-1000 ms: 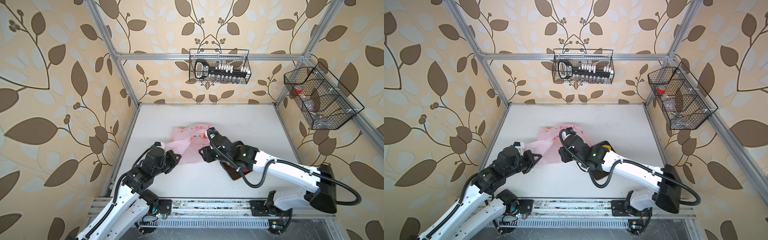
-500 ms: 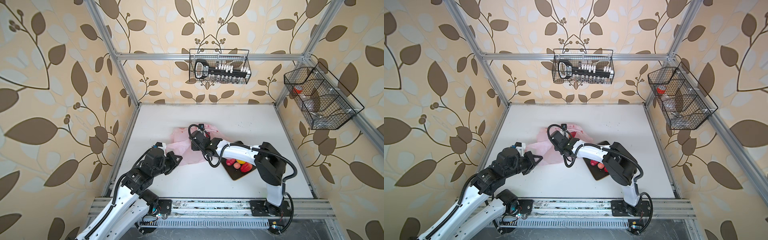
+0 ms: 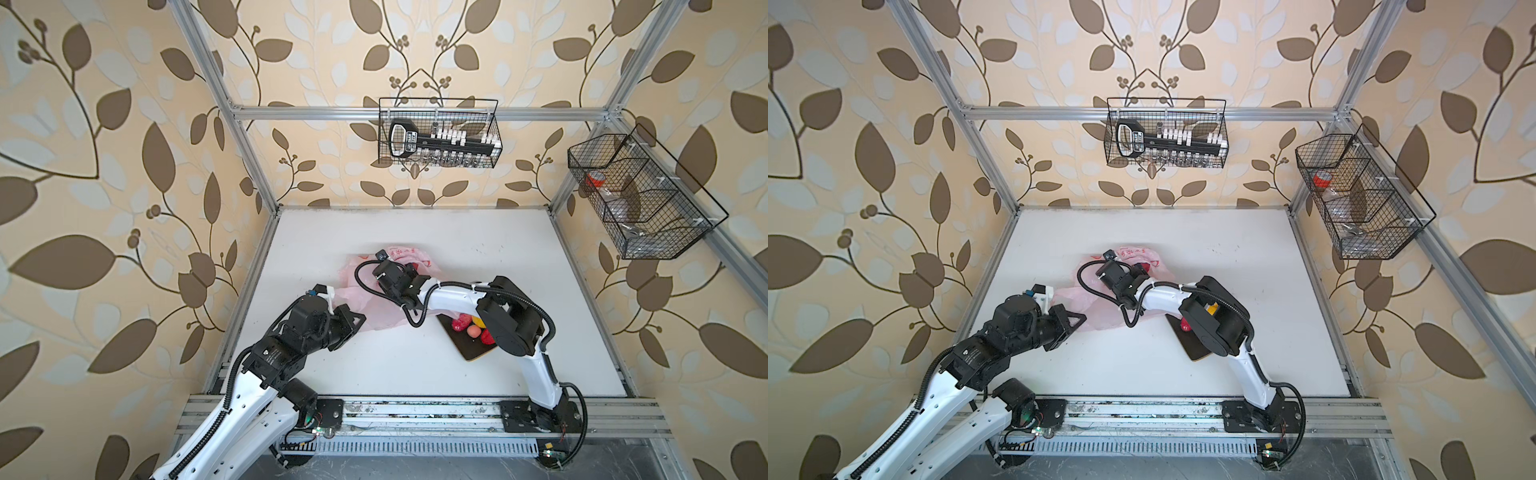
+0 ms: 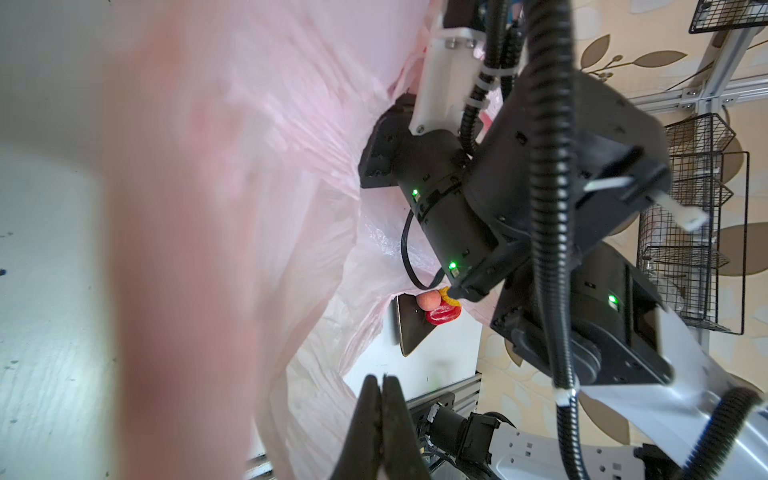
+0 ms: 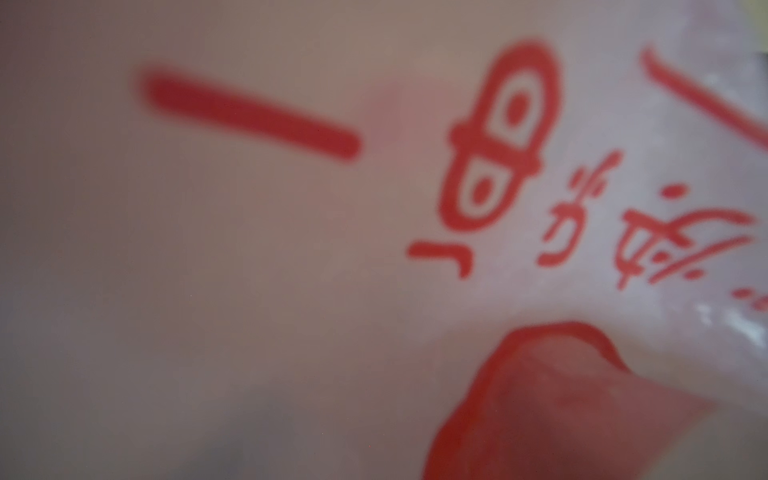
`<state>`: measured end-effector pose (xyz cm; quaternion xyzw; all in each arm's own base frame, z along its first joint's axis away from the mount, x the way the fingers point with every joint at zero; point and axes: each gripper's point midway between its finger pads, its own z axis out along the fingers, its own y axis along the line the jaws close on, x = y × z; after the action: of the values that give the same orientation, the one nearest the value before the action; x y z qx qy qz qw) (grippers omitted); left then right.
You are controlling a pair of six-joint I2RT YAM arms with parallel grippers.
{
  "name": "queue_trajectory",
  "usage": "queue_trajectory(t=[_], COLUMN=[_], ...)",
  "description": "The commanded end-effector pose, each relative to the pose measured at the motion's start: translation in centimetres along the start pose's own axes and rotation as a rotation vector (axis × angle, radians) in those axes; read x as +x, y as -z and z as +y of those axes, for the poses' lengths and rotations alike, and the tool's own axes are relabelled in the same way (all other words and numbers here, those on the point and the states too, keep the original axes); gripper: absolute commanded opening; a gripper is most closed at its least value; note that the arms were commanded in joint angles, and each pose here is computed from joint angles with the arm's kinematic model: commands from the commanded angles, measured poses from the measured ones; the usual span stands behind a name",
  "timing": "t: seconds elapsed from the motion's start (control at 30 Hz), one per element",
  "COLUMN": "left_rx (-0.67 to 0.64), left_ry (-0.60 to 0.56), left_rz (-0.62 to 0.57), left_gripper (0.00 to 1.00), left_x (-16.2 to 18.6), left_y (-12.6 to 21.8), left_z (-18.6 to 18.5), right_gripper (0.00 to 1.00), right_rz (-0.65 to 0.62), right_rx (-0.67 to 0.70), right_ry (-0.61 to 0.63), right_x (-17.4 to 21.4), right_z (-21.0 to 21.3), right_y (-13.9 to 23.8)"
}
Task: Take the fake fruits out of the plastic bag
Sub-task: 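Move the right gripper back into the bag opening, then grasp the yellow-red leafy apple inside the bag with the right gripper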
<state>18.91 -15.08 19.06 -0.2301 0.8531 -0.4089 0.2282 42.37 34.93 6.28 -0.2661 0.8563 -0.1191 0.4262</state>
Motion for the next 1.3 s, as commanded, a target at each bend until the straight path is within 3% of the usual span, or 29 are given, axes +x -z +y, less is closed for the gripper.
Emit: queue_trajectory(t=[0.0,0.27,0.6,0.87,1.27], left_rx=[0.029,-0.005,-0.024,-0.018,0.001], left_ry=[-0.041,-0.043,-0.036,-0.026,0.010], left_rz=[0.012,0.051,0.041,0.015,-0.072], left_gripper=[0.00,0.00,0.00,0.00,0.00], left_x=[0.2,1.1,1.2,0.7,-1.0], left_y=[1.0,1.0,1.3,1.0,0.7], left_z=[-1.4,-0.3,0.5,0.4,-0.1], right_gripper=[0.77,0.73,0.57,0.32,0.28], right_rz=[-0.022,0.058,0.101,0.001,-0.034], right_rx=[-0.011,-0.147,-0.332,-0.530,-0.804], right_ry=[0.104,0.107,0.056,0.016,-0.036], right_x=[-1.2,0.1,0.5,-2.1,-2.2], right_z=[-0.2,0.3,1.7,3.3,5.3], right_y=[-1.8,-5.9,-7.8,-2.9,7.0])
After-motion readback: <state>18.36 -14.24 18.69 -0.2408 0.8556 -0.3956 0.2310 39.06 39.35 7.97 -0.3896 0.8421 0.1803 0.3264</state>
